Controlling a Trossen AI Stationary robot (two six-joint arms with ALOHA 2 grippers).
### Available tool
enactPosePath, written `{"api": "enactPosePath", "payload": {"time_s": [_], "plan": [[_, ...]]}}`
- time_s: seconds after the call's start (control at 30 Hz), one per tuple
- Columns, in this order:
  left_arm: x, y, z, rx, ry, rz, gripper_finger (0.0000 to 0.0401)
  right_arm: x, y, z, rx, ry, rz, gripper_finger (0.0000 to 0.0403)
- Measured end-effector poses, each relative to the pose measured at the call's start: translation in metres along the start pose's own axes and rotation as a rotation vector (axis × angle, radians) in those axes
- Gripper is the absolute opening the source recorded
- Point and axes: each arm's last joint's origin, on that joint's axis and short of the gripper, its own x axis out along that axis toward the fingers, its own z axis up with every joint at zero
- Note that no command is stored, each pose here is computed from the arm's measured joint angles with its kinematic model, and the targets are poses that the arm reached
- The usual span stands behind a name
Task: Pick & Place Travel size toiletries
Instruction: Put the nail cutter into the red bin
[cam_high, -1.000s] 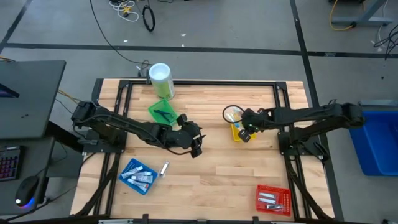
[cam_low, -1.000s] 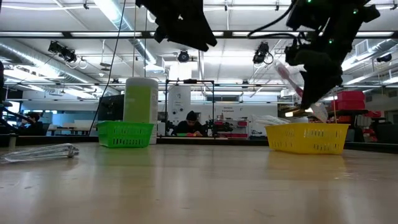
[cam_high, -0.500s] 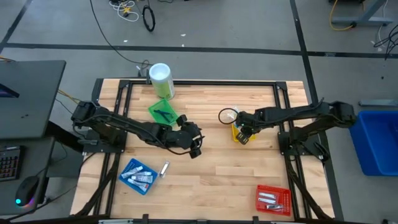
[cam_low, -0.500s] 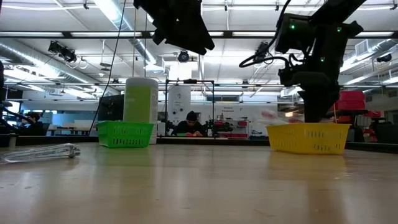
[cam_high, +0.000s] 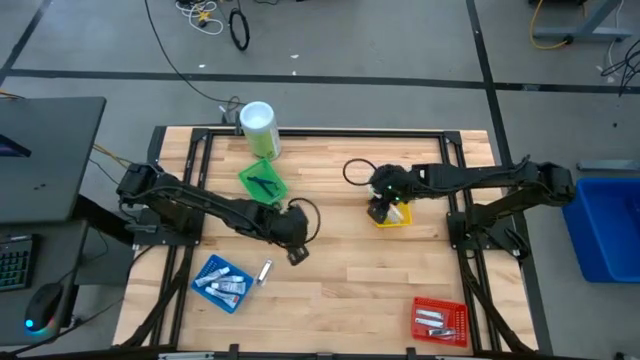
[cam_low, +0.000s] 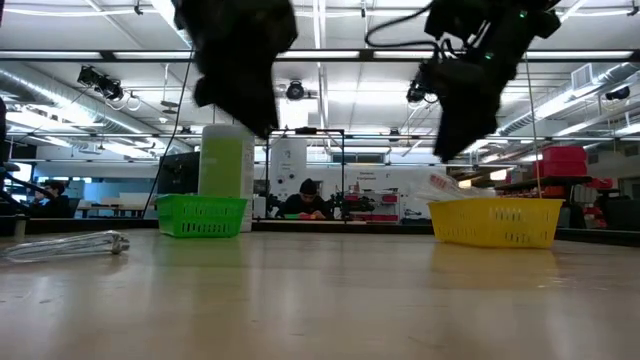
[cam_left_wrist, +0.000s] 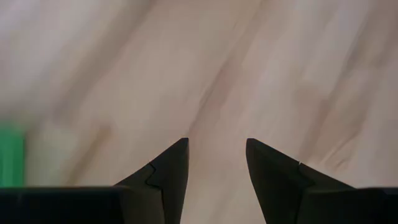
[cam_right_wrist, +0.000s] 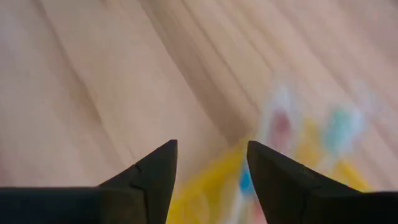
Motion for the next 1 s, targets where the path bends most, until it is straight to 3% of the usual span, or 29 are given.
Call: {"api": "enactPosePath", "payload": {"time_s": [0.2,0.37,0.57,1.0], "plan": [[0.009,-0.001,-0.031,-0.152,0.258,0.100,0.0169,-0.002,0.013,0.021,-0.058,-0.242,0.110,0.0215],[0.017,-0.011,-0.047,-0.281,0.356,0.123,0.0169,0.000,0.018,0.029,-0.051,-0.370,0.163,0.0216],[0.023,-0.019,-0.064,-0.345,0.474,0.143,0.0169,0.011,0.019,0.024,-0.058,-0.345,0.161,0.0199],[0.023,-0.035,-0.085,-0.402,0.494,0.178,0.0169,0.015,0.024,0.019,-0.075,-0.299,0.184,0.0168]]}}
